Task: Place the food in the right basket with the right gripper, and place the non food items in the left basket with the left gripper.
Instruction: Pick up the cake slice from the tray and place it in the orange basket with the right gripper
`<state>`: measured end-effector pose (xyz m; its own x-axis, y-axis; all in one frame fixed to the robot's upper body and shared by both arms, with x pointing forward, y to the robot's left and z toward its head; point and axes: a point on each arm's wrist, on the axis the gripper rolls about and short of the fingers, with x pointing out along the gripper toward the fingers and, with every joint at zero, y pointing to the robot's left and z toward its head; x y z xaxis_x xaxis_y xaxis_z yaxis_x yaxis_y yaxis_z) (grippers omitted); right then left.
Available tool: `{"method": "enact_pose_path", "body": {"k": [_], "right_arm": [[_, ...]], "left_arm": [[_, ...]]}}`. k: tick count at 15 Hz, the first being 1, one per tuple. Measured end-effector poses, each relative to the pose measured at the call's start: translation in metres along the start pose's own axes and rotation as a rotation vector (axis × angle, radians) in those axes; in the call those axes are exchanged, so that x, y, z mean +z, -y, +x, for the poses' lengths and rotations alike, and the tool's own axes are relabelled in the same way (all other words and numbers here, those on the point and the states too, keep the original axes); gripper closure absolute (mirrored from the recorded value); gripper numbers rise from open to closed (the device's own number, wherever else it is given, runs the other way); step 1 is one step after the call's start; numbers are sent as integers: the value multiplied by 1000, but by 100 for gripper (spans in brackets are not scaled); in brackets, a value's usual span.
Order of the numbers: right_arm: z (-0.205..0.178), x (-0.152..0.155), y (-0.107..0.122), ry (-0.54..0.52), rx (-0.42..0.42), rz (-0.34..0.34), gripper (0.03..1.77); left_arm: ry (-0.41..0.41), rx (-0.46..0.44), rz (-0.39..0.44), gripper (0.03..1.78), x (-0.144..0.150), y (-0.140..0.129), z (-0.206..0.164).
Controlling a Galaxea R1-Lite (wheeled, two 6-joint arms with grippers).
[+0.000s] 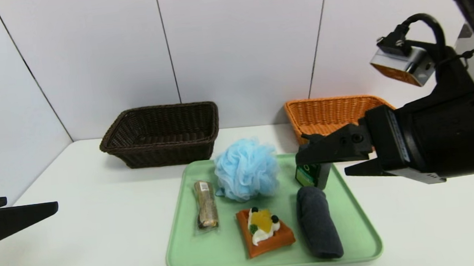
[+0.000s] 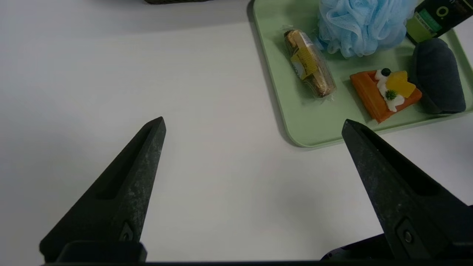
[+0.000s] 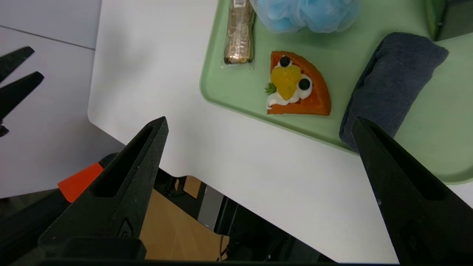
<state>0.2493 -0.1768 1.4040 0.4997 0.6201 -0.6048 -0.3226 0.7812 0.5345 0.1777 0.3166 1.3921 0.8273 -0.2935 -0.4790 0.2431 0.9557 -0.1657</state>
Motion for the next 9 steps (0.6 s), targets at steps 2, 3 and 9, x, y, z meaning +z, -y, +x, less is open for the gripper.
{"method": "enact_pose_path", "body": {"k": [2,3,9], "right_arm": [[13,-5,-8,-37,-7,-39,9],[18,-7,-12,-51,-3,-64,9],[60,-6,-37,-70,-101,-218,9]], "left_arm": [[-6,-37,23,12,-1,4,0],[-8,-52,30,12,-2,5,-1],[20,-90,-1,12,3,9,3]]}}
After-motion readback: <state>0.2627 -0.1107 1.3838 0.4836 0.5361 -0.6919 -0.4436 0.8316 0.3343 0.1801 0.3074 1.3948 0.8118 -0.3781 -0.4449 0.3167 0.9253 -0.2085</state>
